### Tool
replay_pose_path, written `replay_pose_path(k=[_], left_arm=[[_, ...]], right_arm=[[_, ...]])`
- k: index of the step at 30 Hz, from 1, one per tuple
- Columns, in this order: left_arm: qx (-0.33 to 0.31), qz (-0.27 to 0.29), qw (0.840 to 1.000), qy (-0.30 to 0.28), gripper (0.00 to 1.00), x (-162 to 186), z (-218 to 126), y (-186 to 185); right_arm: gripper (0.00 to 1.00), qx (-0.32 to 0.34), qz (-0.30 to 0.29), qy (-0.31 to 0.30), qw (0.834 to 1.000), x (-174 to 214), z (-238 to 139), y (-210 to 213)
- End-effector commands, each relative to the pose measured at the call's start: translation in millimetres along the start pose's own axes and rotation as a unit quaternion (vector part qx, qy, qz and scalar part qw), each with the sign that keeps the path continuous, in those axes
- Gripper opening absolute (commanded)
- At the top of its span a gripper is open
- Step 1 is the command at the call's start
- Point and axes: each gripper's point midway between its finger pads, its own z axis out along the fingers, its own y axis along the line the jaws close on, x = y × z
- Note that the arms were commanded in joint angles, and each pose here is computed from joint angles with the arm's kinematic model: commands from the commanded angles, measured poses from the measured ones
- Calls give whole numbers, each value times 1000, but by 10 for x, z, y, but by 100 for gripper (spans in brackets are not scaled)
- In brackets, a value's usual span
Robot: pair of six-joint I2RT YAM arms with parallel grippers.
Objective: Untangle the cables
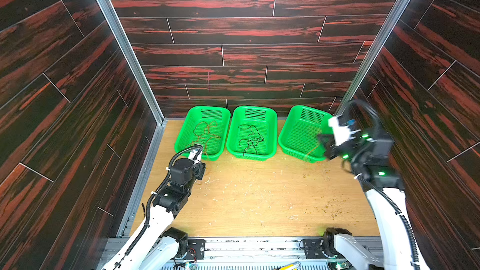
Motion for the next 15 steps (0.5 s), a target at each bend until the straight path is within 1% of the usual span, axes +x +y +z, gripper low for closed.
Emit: replay_pose_path(k=[1,4,6,11,15], left_arm=[[44,15,999,-24,0,-203,-81,-113],[48,24,998,-26,0,-241,-109,-114],[56,23,998,-28,0,-261,-120,-138],[85,14,996,-34,0,-287,-102,-250],[115,16,992,-43,0,-316,-101,-397]], right_arm=[[0,-43,13,57,997,421,118,208],[0,-35,39,62,997,550,185,156],[0,-32,40,50,997,488,186,145],[0,-24,21,31,999,231,185,95],[0,-16,-1,5,1000,-118,159,48]])
